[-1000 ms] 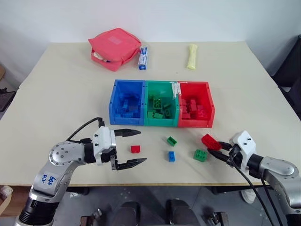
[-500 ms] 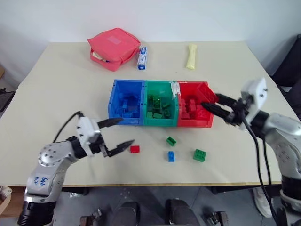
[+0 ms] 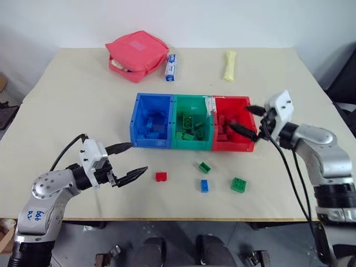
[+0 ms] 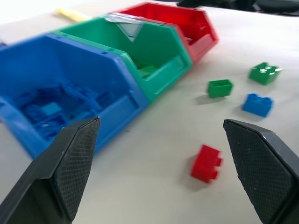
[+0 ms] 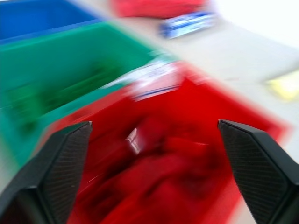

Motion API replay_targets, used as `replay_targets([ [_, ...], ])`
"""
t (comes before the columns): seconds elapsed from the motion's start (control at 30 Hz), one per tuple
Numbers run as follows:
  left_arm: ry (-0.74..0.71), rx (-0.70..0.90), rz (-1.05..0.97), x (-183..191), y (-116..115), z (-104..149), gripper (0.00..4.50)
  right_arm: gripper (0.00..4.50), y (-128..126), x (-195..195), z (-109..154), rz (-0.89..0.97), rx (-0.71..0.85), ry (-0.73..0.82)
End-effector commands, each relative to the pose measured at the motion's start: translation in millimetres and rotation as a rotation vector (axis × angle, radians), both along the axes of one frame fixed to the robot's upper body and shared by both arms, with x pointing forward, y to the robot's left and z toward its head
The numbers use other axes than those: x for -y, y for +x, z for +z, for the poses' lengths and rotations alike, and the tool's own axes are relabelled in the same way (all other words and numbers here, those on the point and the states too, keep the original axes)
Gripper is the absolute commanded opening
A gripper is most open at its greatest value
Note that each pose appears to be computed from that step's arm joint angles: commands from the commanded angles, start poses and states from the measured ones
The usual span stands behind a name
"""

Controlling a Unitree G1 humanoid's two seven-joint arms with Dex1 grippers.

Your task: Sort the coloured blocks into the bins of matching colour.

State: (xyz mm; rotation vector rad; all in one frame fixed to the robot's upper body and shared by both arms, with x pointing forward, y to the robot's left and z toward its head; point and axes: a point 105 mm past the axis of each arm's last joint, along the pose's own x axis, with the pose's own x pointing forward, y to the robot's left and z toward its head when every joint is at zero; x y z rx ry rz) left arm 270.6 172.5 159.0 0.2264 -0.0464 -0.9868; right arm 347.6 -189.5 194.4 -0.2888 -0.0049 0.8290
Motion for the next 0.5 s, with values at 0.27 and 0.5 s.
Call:
replay_targets([
  [0.27, 0.136, 0.052, -0.342, 48, -6, -17, 4.5, 4.47, -82, 73, -14, 0.022, -0.059, -0.133],
  [0.5, 0.117, 0.061, -0.398, 57, -4, -14, 4.5, 4.47, -101, 103, -41, -0.024, -0.139, -0.265],
])
